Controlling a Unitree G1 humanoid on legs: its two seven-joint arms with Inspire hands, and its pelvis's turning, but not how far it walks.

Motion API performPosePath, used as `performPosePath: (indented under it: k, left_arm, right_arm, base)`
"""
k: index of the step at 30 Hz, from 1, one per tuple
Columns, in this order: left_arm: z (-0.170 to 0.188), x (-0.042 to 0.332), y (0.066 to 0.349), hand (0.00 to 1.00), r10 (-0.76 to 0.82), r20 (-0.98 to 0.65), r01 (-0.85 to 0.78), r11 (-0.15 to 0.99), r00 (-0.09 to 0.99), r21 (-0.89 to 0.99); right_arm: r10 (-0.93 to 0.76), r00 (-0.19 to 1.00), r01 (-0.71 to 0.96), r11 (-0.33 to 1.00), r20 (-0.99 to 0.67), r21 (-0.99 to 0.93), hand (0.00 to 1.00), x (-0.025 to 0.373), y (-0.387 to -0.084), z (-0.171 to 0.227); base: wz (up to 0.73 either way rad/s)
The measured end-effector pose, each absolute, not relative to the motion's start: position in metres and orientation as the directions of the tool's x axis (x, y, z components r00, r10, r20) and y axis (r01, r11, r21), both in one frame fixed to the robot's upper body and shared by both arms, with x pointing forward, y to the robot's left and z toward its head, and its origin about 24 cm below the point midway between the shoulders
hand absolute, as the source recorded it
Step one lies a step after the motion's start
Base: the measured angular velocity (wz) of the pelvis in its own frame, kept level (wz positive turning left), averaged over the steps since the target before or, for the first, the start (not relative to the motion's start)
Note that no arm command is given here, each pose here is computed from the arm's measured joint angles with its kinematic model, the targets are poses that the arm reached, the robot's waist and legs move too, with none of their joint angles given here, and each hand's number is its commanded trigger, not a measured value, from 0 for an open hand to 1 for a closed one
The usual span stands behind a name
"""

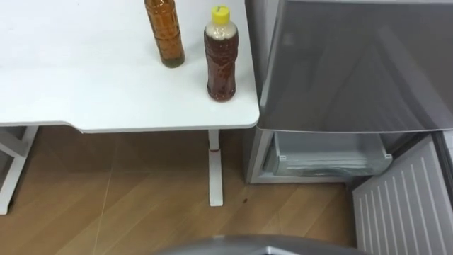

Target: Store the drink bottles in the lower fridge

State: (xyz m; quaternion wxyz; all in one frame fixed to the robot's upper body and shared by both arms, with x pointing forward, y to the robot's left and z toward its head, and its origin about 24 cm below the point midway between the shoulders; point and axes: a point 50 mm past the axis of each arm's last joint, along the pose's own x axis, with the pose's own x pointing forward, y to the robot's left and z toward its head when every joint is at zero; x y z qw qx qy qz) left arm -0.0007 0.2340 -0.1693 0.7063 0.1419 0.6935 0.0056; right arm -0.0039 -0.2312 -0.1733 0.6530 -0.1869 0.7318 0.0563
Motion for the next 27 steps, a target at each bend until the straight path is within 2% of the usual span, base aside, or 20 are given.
performPosePath:
  k: [4, 6, 7, 11, 14, 18, 21, 27]
  left_arm:
    - [-0.167, 0.003, 0.241, 0.0, 0.3, -0.951, 0.067, 0.95, 0.075, 0.305]
    - [-0.164, 0.009, 0.247, 0.0, 0.349, -0.932, -0.037, 0.937, 0.098, 0.347]
    - [-0.162, 0.014, 0.253, 0.0, 0.382, -0.917, -0.139, 0.92, 0.112, 0.366]
    - [-0.149, 0.035, 0.274, 0.0, 0.518, -0.841, -0.459, 0.793, 0.159, 0.401]
    - [-0.141, 0.043, 0.284, 0.0, 0.597, -0.788, -0.6, 0.689, 0.152, 0.406]
    - [-0.123, 0.06, 0.298, 0.0, 0.698, -0.696, -0.714, 0.575, 0.172, 0.4]
    - [-0.098, 0.085, 0.308, 0.0, 0.788, -0.567, -0.792, 0.496, 0.239, 0.356]
    - [-0.033, 0.131, 0.318, 0.0, 0.898, -0.27, -0.901, 0.399, 0.346, 0.171]
  right_arm:
    - [-0.204, -0.073, -0.343, 0.924, -0.976, -0.168, 0.0, -0.002, -0.233, -0.173]
    - [-0.208, -0.066, -0.336, 0.926, -0.976, -0.174, 0.0, 0.0, -0.234, -0.173]
    - [-0.216, -0.059, -0.335, 0.924, -0.975, -0.184, 0.0, 0.002, -0.234, -0.173]
    - [-0.239, -0.046, -0.32, 0.923, -0.97, -0.212, 0.0, 0.003, -0.24, -0.171]
    - [-0.264, -0.023, -0.322, 0.915, -0.964, -0.243, 0.0, 0.005, -0.248, -0.169]
    - [-0.283, 0.013, -0.304, 0.913, -0.959, -0.274, 0.0, 0.009, -0.253, -0.168]
    - [-0.289, 0.052, -0.296, 0.91, -0.956, -0.291, 0.0, 0.012, -0.254, -0.168]
    - [-0.272, 0.073, -0.282, 0.917, -0.96, -0.281, 0.0, 0.008, -0.25, -0.168]
  base:
    - [0.07]
    - [0.09]
    - [0.08]
    - [0.07]
    - [0.0]
    - [0.06]
    - [0.0]
    - [-0.01]
